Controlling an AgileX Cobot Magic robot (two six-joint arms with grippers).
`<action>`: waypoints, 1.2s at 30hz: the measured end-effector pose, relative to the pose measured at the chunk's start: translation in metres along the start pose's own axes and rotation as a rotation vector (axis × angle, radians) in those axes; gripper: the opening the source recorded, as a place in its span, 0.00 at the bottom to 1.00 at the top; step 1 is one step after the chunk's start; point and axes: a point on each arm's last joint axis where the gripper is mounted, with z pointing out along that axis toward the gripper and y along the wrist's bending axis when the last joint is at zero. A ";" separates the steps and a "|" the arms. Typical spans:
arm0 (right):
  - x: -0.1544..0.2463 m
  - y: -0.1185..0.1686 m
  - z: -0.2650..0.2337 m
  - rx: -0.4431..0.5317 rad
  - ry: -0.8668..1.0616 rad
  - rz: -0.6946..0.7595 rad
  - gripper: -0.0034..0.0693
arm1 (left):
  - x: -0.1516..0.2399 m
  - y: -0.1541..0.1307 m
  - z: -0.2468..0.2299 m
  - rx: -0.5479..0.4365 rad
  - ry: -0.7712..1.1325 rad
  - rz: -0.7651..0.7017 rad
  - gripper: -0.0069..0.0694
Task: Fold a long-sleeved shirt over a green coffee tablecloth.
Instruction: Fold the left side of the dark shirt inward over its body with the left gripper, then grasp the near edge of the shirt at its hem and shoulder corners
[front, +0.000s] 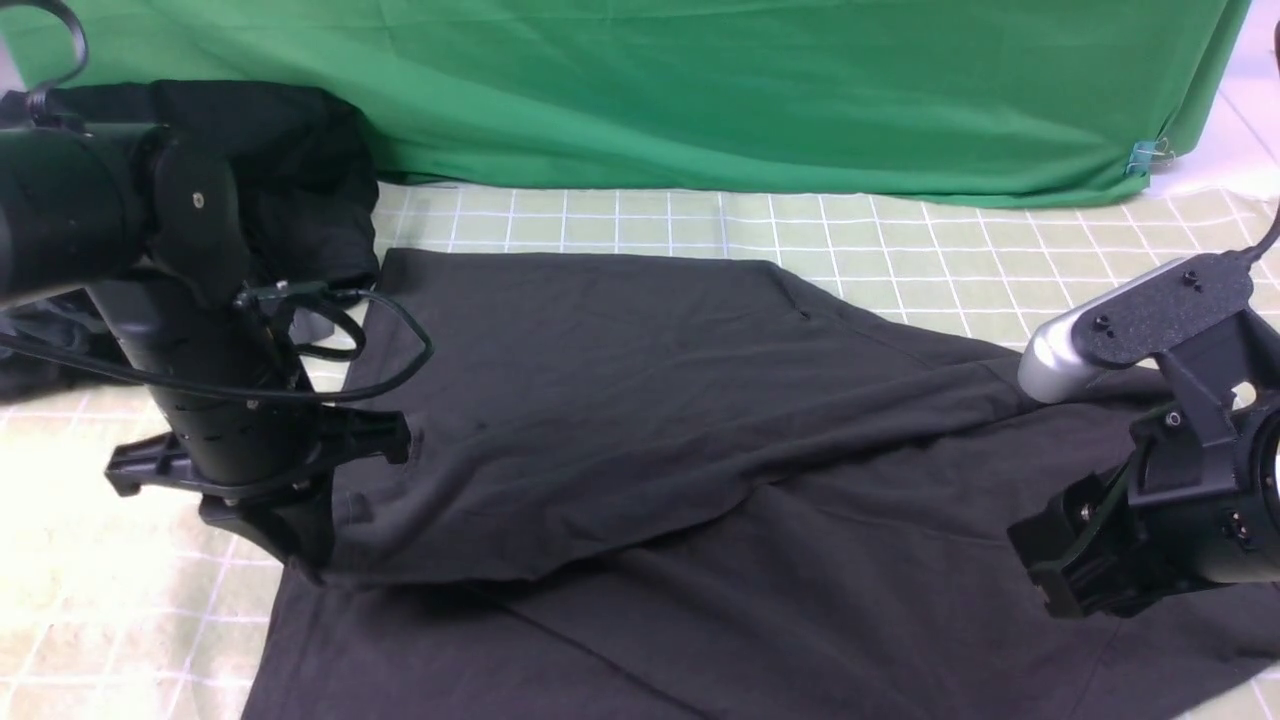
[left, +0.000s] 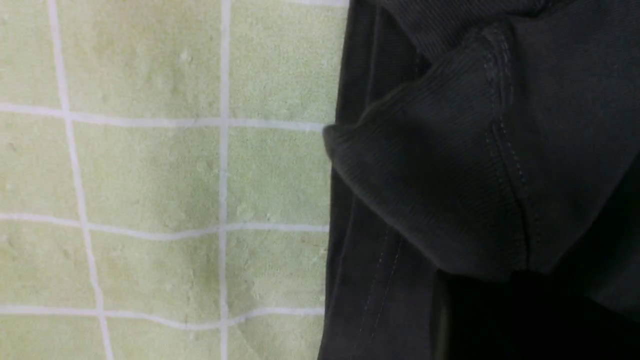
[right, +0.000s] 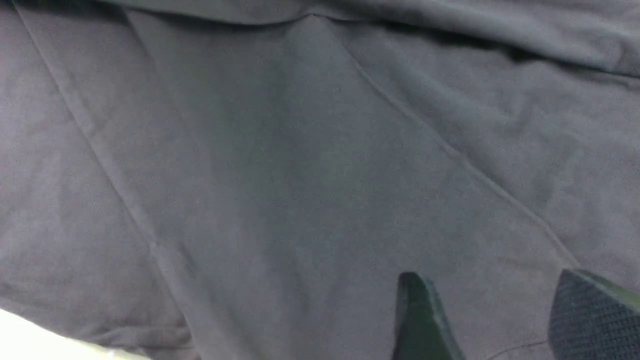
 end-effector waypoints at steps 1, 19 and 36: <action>0.000 0.000 0.000 0.000 0.000 0.000 0.52 | 0.000 0.000 0.000 -0.001 0.005 0.001 0.33; 0.001 0.000 0.000 0.001 0.015 0.008 0.52 | 0.117 0.002 0.046 -0.050 0.172 0.095 0.76; 0.022 0.008 -0.003 -0.109 0.240 -0.139 0.52 | 0.129 0.006 0.058 -0.074 0.127 -0.013 0.44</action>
